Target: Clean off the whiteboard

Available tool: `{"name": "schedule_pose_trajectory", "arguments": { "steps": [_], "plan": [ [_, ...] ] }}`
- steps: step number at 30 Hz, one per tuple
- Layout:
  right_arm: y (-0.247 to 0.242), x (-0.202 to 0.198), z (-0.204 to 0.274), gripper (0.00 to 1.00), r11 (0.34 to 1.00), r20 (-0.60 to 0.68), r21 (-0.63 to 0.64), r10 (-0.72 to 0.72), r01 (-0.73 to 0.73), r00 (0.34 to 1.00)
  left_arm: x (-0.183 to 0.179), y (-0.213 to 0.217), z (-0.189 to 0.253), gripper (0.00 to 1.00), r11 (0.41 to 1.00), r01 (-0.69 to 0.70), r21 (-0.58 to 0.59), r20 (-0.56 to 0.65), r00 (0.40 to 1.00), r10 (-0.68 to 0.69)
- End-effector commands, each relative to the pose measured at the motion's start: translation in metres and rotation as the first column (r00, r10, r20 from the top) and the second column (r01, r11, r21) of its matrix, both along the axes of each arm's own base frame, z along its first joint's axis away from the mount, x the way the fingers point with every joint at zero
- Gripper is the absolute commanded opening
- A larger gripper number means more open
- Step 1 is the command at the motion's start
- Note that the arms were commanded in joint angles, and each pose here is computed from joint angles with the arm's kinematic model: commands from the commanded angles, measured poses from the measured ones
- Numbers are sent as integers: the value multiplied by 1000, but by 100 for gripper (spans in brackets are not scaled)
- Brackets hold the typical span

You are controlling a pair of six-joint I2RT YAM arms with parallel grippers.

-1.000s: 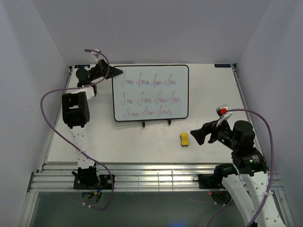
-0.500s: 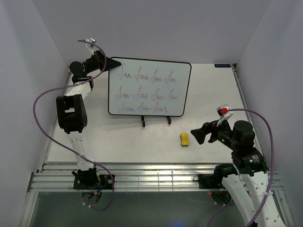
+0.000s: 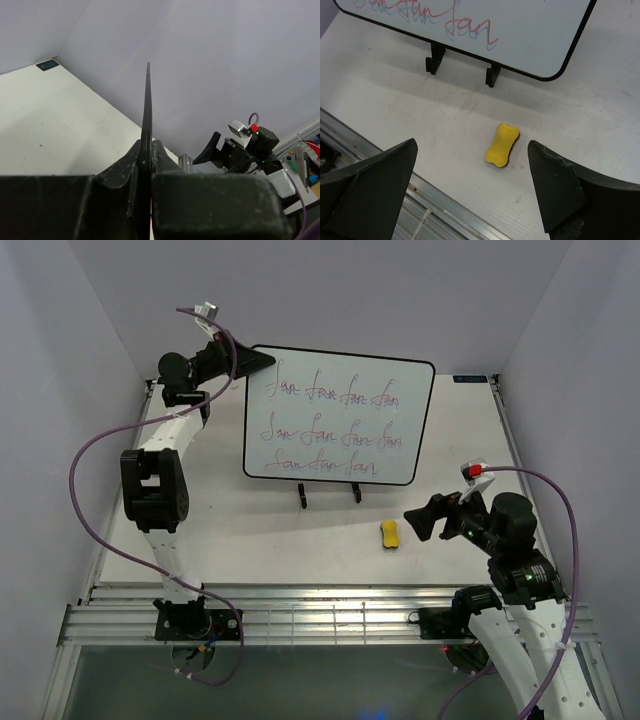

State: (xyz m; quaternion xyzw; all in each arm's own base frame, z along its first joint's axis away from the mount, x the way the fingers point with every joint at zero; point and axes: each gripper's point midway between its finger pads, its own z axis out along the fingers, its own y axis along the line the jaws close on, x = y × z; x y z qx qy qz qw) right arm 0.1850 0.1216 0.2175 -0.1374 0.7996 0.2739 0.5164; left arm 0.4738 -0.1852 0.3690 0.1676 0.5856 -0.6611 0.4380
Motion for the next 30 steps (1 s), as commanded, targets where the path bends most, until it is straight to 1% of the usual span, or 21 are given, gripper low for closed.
{"name": "schedule_pose_trajectory", "arguments": {
  "steps": [1,3,4,5,6,7,8,10,11,12,14,16,18,19,21,23,24,25,27,29,30],
  "plan": [
    [1,3,20,96,998,11,48,-29,29,1000,-34,6,104,0,981,-119,-152,93,986,135],
    [1,3,22,95,998,-6,56,-35,35,999,-41,6,100,0,978,-151,-141,85,983,164],
    [0,3,30,95,998,2,57,-41,41,999,-52,8,100,0,974,-175,-141,72,980,186],
    [-1,3,34,95,997,0,54,-50,50,999,-55,9,94,0,971,-199,-129,38,978,205],
    [-3,1,31,95,998,-25,37,-55,56,998,-59,12,90,0,966,-234,-106,59,969,241],
    [-7,1,34,95,997,-26,23,-71,72,997,-78,17,108,0,955,-273,-119,91,954,284],
    [-9,0,45,95,997,-10,20,-80,80,997,-80,20,87,0,949,-304,-86,16,952,306],
    [-16,-4,47,95,995,-23,-16,-101,101,995,-95,34,81,0,937,-341,-74,-3,940,342],
    [-18,-6,55,95,994,-9,-17,-107,107,994,-113,43,72,0,933,-354,-64,-35,935,352],
    [-19,-7,57,95,994,-9,-22,-112,112,994,-119,54,67,0,925,-375,-57,-51,927,372],
    [-23,-9,59,95,992,-7,-39,-124,123,992,-143,60,52,0,927,-375,-16,-98,923,372],
    [-25,-8,55,95,990,-24,-55,-132,130,991,-156,66,43,0,925,-379,26,-78,922,380],
    [-28,-4,44,92,986,-70,-79,-155,150,985,-183,68,34,0,936,-343,77,-67,935,348],
    [-28,-3,37,91,985,-91,-92,-156,147,984,-188,68,19,0,936,-331,117,-109,933,343],
    [-26,1,23,88,984,-145,-111,-154,138,977,-204,62,18,0,928,-347,136,-59,932,357],
    [-23,6,15,86,985,-180,-113,-149,130,972,-214,61,12,0,925,-350,147,-66,930,362],
    [-21,8,9,86,985,-197,-114,-147,126,969,-212,63,18,0,909,-382,167,-51,917,395],
    [-21,11,6,86,985,-205,-117,-145,123,968,-211,66,2,0,888,-400,225,-94,899,429],
    [-16,20,-10,87,986,-237,-117,-140,115,961,-214,70,6,0,856,-460,237,-89,867,491],
    [-7,31,-24,84,991,-275,-89,-121,101,954,-218,72,-5,0,841,-469,270,-138,845,516],
    [-2,29,-39,81,994,-320,-83,-99,76,942,-219,74,-6,0,827,-487,279,-140,832,537]
  ]
}}
